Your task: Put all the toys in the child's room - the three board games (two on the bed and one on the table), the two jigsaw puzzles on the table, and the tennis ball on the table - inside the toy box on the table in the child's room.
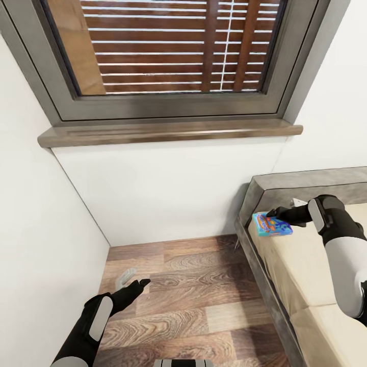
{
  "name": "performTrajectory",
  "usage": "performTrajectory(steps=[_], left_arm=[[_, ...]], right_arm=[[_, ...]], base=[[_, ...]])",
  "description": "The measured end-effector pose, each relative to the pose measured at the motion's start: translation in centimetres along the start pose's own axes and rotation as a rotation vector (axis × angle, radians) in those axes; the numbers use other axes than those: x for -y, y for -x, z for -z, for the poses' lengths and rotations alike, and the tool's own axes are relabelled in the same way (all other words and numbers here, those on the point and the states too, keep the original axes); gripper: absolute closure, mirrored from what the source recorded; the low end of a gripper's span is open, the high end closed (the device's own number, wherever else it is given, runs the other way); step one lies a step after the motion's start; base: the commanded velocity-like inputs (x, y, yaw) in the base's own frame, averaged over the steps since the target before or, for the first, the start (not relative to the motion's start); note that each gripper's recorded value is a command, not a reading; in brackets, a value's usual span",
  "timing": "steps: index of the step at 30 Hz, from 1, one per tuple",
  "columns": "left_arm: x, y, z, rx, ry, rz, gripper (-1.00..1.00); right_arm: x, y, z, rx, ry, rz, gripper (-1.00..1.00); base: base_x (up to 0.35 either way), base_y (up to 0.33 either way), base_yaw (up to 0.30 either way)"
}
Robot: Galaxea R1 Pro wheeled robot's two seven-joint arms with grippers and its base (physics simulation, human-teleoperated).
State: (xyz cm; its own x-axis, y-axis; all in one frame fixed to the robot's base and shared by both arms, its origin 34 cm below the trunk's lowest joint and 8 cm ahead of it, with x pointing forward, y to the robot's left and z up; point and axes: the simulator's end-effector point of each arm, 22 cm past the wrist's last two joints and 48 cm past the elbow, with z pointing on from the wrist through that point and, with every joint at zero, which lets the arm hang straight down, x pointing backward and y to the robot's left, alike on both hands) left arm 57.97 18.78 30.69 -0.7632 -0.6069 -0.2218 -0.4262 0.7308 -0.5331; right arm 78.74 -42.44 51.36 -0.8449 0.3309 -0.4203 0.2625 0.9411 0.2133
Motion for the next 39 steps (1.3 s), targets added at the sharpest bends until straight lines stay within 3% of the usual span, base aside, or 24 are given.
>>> performTrajectory(steps=[23, 39], left_arm=[[0.0, 0.0, 0.0, 0.0, 0.0, 0.0, -1.0], [0.0, 0.0, 0.0, 0.0, 0.0, 0.0, -1.0]], right_arm=[[0.6, 0.2, 0.2, 0.005, -0.008, -0.004, -1.0], [3.7, 1.6, 1.7, 0.036, -0.04, -0.028, -1.0]], base=[[0.0, 0.0, 0.001], [0.0, 0.0, 0.0]])
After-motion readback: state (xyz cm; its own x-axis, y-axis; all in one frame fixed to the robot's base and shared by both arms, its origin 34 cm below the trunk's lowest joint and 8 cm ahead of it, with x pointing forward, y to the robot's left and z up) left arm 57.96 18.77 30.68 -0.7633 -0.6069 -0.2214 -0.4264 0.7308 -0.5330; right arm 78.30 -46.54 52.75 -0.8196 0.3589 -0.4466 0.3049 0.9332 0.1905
